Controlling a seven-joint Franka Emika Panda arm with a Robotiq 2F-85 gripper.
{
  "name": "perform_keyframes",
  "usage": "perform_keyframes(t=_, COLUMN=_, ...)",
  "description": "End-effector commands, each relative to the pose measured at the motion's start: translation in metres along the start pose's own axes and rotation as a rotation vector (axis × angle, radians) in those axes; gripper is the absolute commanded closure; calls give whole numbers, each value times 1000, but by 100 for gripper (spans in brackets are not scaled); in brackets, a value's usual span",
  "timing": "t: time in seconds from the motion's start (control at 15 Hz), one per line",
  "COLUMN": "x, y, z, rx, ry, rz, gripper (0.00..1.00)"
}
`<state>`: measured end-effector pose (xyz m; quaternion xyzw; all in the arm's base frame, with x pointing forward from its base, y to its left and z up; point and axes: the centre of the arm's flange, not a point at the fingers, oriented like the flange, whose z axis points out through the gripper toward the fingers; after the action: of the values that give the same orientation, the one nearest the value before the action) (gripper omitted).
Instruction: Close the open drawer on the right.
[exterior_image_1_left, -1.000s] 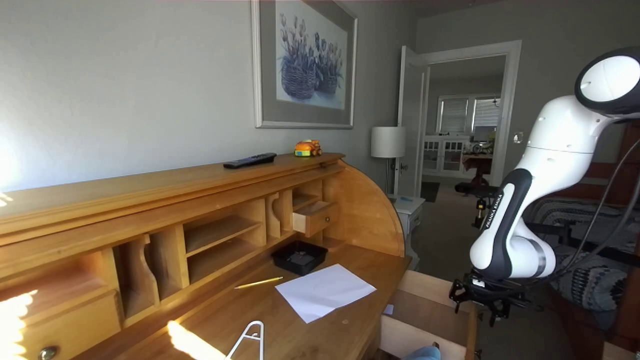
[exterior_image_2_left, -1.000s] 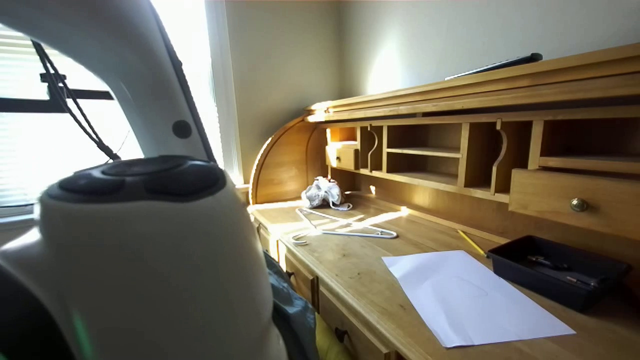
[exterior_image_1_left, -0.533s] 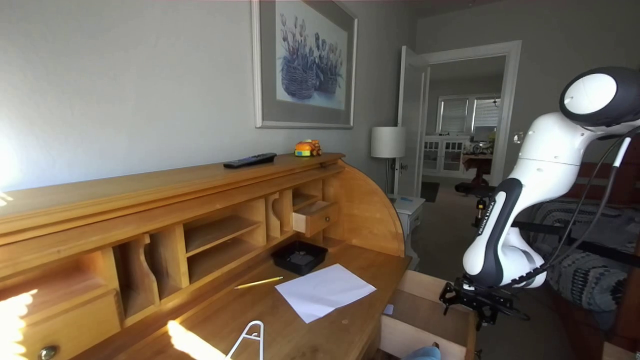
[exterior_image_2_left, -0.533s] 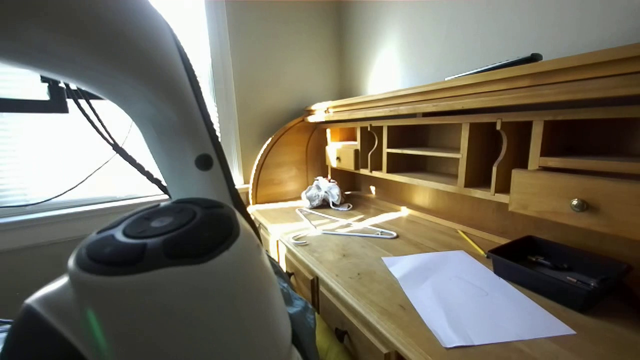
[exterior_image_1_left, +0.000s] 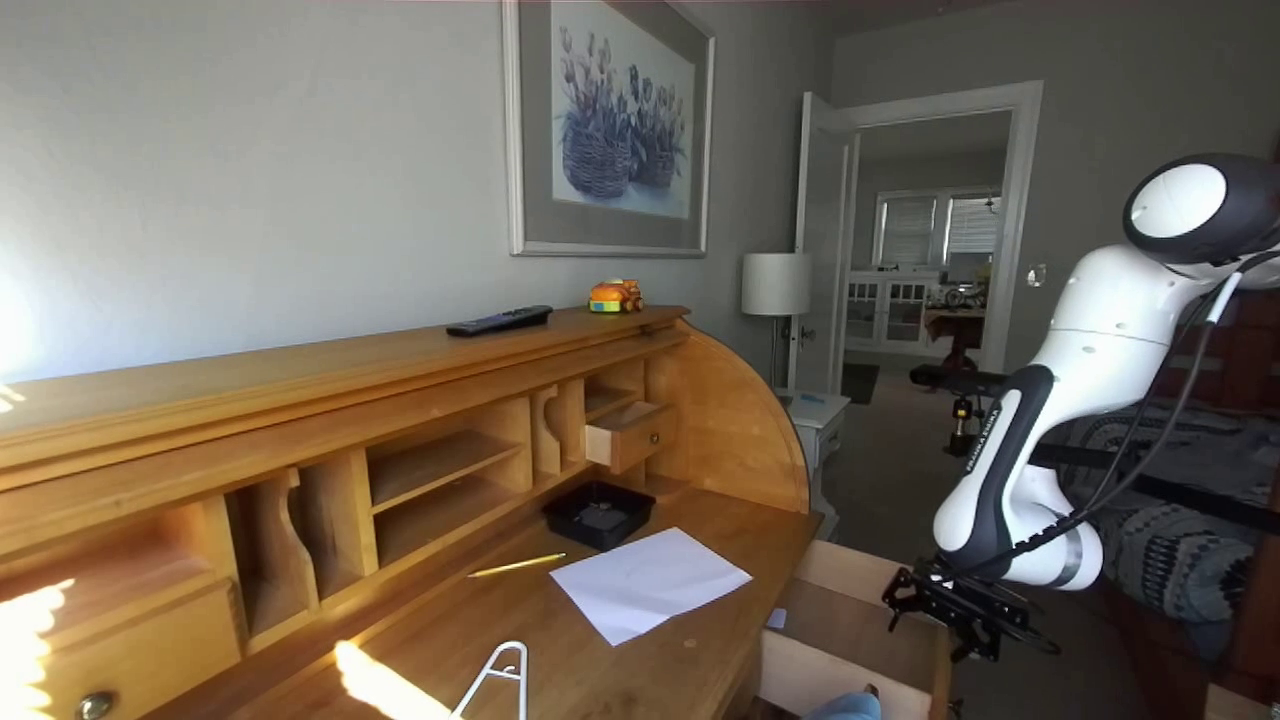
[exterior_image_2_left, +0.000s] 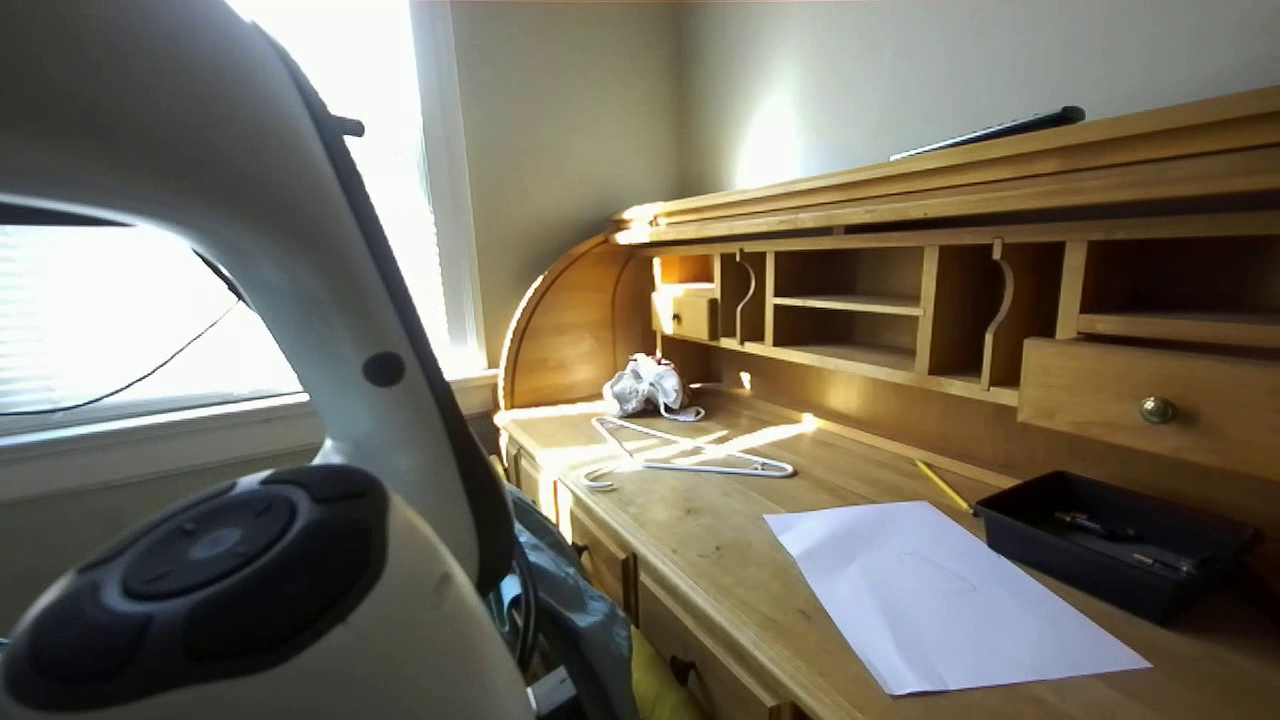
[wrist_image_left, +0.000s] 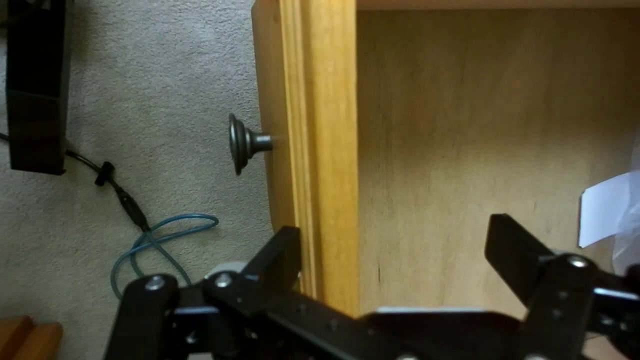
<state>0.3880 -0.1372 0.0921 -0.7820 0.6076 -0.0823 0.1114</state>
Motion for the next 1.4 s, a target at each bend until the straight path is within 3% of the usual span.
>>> perform_keyframes(t=0.0, x=1, y=-22, z=2, rx=106, ry=2, rz=-12, gripper=0)
perform_keyframes(t=0.4, x=-4, y=-34, z=-10, rx=167, ry=-11, rz=-43, gripper=0)
perform_keyframes(t=0.73, x=5, y=-35, z=-12, rx=172, ry=61, rz=-184, gripper=0)
perform_keyframes(t=1.0, x=12, y=-49, z=-15, rx=226, ry=125, rz=-291, gripper=0)
perform_keyframes(t=1.33, x=15, y=-74, z=-16, rx=306, ry=164, rz=-314, gripper=0)
